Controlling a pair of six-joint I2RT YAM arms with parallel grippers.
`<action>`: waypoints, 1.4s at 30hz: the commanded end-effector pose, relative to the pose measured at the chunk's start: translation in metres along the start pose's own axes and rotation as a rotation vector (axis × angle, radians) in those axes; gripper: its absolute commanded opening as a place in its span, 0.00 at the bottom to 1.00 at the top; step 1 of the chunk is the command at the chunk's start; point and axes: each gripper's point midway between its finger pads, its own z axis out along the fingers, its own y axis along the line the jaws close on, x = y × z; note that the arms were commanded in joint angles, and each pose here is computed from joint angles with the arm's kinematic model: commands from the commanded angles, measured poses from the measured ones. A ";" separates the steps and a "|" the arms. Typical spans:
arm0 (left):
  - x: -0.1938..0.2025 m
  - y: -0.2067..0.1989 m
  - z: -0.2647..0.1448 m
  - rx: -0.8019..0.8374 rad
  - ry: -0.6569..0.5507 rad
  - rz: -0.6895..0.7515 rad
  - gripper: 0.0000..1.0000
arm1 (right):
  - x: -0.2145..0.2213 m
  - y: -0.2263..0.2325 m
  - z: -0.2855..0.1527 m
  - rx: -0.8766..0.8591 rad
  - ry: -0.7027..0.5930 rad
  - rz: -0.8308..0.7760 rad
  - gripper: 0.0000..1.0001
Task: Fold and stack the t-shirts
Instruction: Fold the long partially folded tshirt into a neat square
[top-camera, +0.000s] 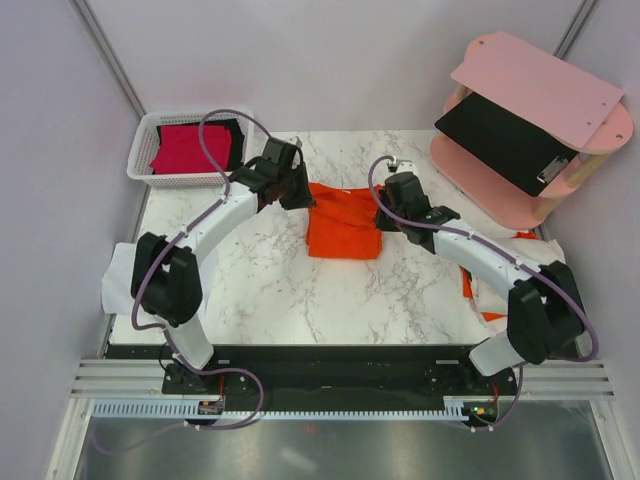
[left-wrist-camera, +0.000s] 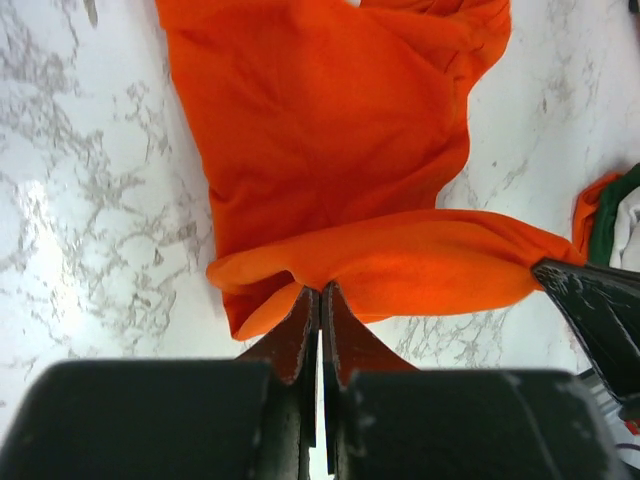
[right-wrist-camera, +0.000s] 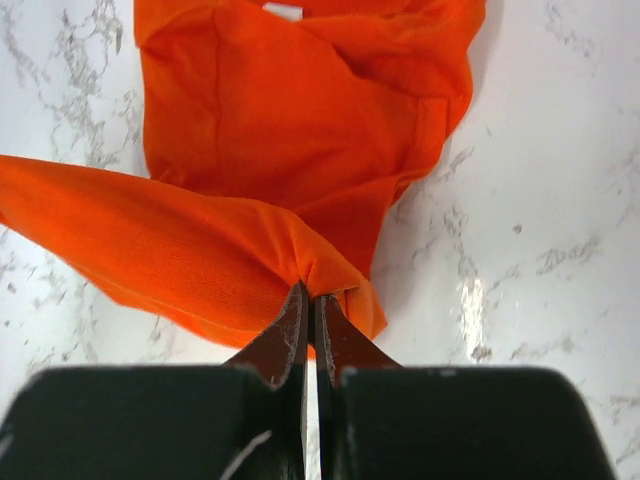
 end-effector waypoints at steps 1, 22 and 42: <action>-0.046 -0.010 0.003 0.038 -0.067 0.068 0.02 | -0.039 -0.001 0.027 0.020 -0.072 -0.049 0.05; -0.099 0.020 0.119 0.087 0.017 -0.031 0.02 | -0.107 -0.047 0.162 0.102 -0.103 0.008 0.09; -0.031 0.015 0.052 0.006 0.007 0.065 0.93 | -0.126 -0.080 0.065 0.275 -0.247 -0.045 0.98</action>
